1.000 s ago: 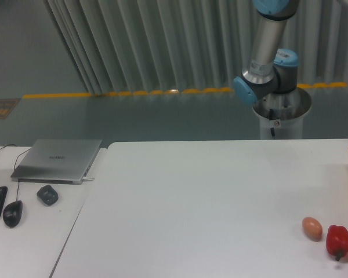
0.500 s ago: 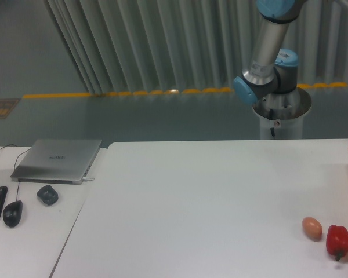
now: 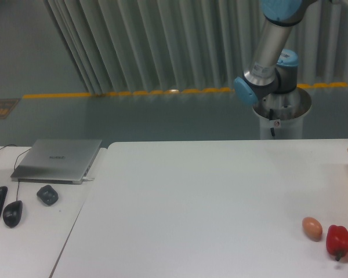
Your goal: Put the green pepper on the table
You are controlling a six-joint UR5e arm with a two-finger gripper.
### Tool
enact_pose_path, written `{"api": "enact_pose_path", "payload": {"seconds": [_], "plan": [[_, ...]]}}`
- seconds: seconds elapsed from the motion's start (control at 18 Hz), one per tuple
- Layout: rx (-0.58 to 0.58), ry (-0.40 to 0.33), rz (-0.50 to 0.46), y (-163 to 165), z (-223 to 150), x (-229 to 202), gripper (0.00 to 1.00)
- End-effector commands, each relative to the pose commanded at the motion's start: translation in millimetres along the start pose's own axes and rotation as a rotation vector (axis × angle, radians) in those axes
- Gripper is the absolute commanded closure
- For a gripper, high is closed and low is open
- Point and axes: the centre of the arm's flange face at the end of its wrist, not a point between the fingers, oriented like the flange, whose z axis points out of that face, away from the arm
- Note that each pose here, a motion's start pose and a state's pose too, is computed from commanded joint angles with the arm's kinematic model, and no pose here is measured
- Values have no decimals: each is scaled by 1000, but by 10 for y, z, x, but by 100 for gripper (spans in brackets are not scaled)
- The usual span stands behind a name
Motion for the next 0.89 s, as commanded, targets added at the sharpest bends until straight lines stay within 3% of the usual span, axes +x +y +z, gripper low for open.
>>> {"api": "enact_pose_path", "payload": {"seconds": [0.44, 0.67, 0.89], "plan": [[34, -60, 50, 41, -579, 305, 51], [-77, -233, 284, -170, -675, 867, 51], [-53, -299, 490, -82, -965, 1200, 51]]}}
